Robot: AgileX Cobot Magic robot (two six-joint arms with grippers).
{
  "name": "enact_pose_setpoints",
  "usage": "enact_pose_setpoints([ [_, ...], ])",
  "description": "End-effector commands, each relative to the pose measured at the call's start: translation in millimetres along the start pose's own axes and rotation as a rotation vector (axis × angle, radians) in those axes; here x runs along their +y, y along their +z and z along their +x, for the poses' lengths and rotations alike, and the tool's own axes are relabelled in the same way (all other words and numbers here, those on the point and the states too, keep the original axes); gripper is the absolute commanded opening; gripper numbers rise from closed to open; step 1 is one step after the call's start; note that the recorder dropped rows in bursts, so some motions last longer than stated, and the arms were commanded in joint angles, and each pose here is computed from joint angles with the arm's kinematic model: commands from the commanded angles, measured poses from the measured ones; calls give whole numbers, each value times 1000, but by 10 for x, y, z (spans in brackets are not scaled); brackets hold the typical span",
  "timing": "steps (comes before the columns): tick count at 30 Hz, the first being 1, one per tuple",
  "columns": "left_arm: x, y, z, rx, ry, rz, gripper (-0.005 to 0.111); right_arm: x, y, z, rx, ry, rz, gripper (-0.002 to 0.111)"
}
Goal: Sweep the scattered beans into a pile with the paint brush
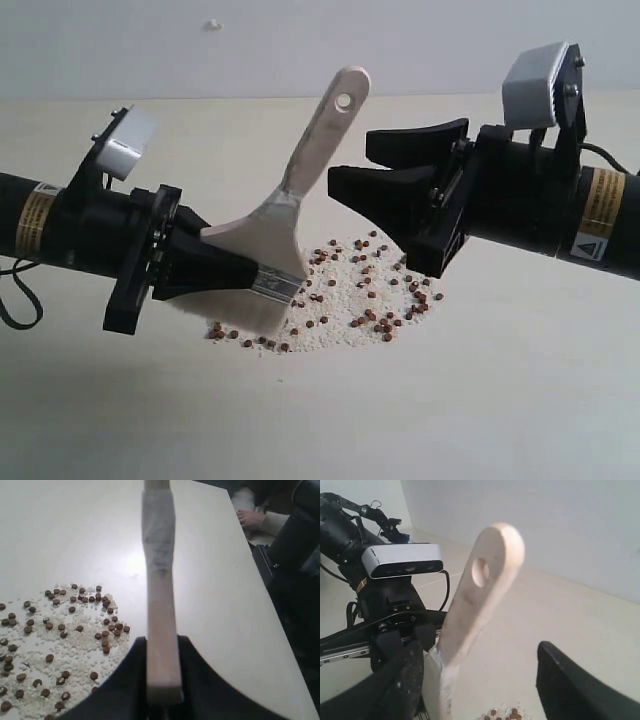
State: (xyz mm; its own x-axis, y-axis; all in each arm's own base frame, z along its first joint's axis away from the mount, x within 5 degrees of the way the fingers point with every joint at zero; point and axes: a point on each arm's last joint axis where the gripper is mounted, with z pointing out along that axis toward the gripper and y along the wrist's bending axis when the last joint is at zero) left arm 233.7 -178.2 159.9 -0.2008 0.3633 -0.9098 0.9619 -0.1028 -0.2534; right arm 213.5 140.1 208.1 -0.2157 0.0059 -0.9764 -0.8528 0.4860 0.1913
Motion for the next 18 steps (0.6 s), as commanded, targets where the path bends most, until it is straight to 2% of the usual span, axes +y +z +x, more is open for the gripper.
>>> enact_pose_setpoints([
  [1,-11,0,-53,-23,15,4,0,-29,4,-48,-33,25,16,61],
  [11,-11,0,-53,-23,13,4,0,-92,-2,-94,-87,73,84,61],
  [18,-12,0,-51,-22,16,5,0,-69,6,-126,-106,62,51,61],
])
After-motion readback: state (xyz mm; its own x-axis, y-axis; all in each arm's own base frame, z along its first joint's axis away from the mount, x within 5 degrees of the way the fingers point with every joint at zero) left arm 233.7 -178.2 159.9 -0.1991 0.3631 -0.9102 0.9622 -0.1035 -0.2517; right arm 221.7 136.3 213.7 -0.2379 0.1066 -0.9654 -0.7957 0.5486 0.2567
